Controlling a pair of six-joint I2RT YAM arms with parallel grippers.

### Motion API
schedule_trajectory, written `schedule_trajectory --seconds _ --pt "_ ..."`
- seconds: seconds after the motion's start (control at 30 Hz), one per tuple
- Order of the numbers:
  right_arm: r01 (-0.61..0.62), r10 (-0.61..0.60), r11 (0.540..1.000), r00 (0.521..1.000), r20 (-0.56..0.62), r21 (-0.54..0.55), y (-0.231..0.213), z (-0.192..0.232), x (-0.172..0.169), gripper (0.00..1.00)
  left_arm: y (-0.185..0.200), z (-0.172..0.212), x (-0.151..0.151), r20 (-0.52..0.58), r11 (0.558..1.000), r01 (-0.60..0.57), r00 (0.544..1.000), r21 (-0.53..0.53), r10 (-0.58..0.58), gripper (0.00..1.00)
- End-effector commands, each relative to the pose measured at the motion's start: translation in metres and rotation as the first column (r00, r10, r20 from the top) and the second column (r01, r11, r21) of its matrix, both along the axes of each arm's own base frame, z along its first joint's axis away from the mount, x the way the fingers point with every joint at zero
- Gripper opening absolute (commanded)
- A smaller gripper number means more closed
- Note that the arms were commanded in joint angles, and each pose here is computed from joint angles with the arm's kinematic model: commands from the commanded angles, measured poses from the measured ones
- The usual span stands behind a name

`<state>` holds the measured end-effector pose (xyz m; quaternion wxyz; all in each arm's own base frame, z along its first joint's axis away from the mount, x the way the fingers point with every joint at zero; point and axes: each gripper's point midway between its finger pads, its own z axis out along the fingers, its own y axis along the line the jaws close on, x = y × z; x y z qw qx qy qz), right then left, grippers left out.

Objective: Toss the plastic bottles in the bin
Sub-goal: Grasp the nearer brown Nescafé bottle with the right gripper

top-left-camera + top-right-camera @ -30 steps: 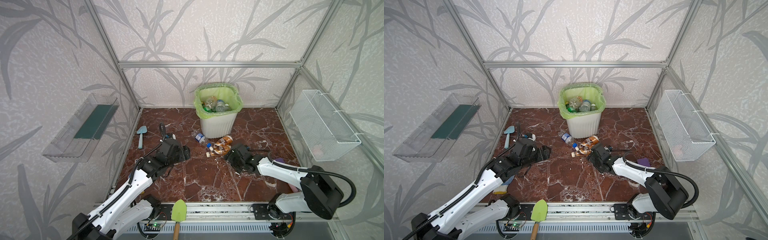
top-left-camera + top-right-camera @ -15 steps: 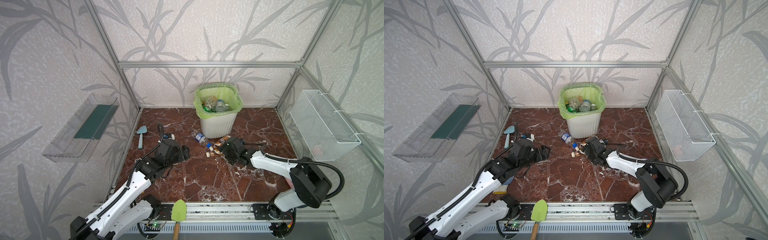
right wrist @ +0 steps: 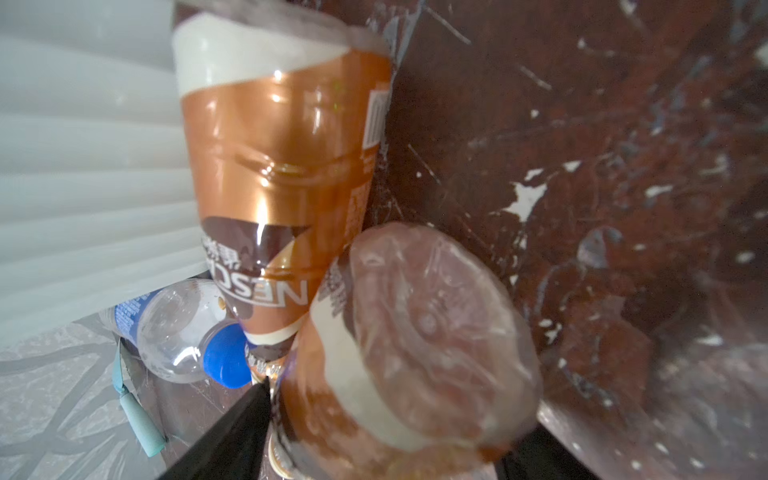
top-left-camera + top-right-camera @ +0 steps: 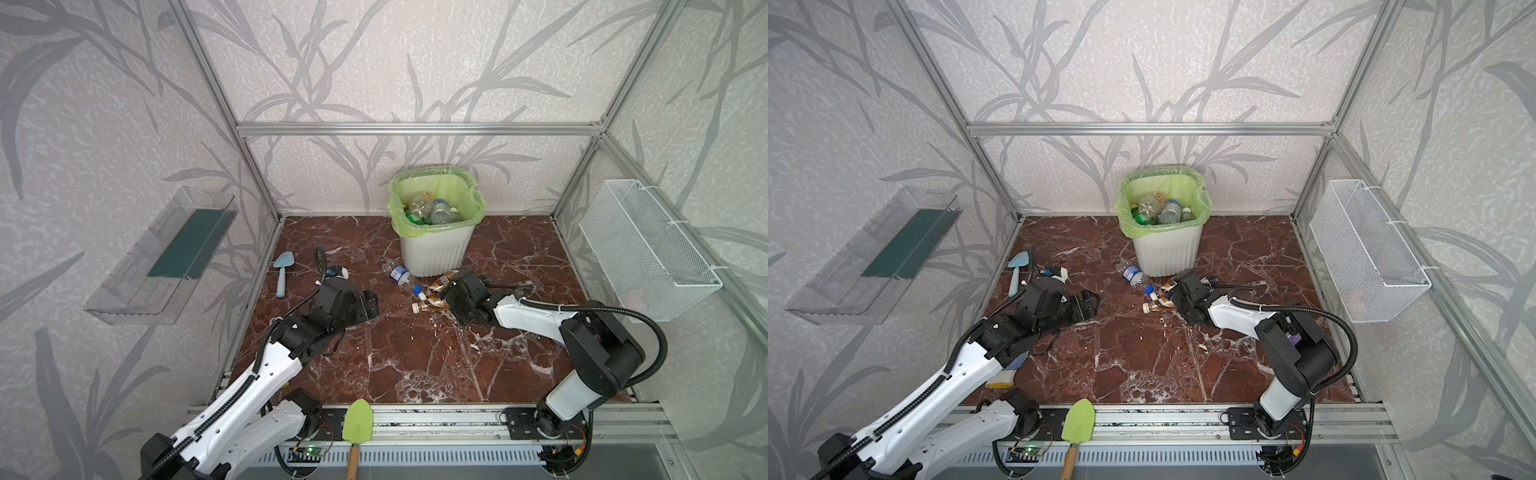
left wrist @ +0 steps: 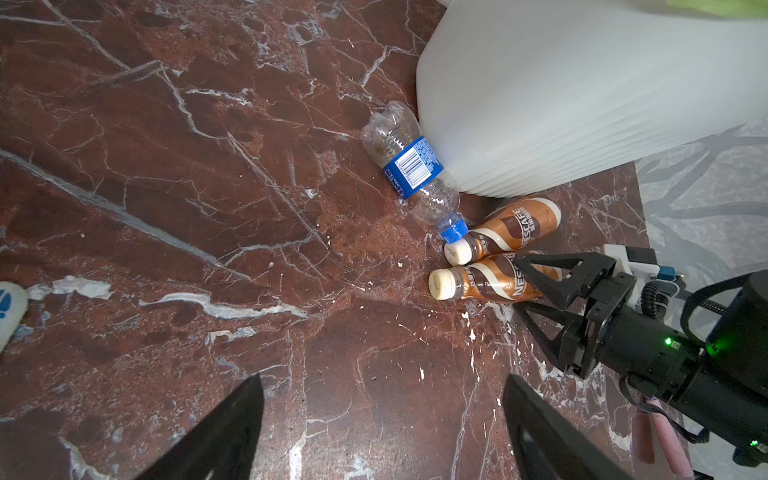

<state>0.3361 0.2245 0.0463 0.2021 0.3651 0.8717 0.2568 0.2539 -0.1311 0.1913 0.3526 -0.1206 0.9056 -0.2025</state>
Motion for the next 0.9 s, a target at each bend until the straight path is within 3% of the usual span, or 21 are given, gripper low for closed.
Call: schedule_trajectory --seconds 0.0,0.63,0.87 --pt "0.003 -0.003 1.0 1.0 -0.01 0.006 0.002 -0.004 0.004 0.8 0.004 -0.005 -0.001 -0.01 1.0 -0.013 1.0 0.011 0.013 0.89" --pt "0.019 -0.021 0.999 0.999 -0.041 -0.032 -0.023 -0.014 -0.012 0.76 0.006 -0.003 0.001 -0.013 1.0 -0.017 1.0 0.02 0.018 0.89" --pt "0.025 -0.027 0.998 0.998 -0.055 -0.05 -0.038 -0.017 -0.023 0.69 0.005 -0.004 0.002 -0.016 1.0 -0.02 1.0 0.016 0.02 0.89"
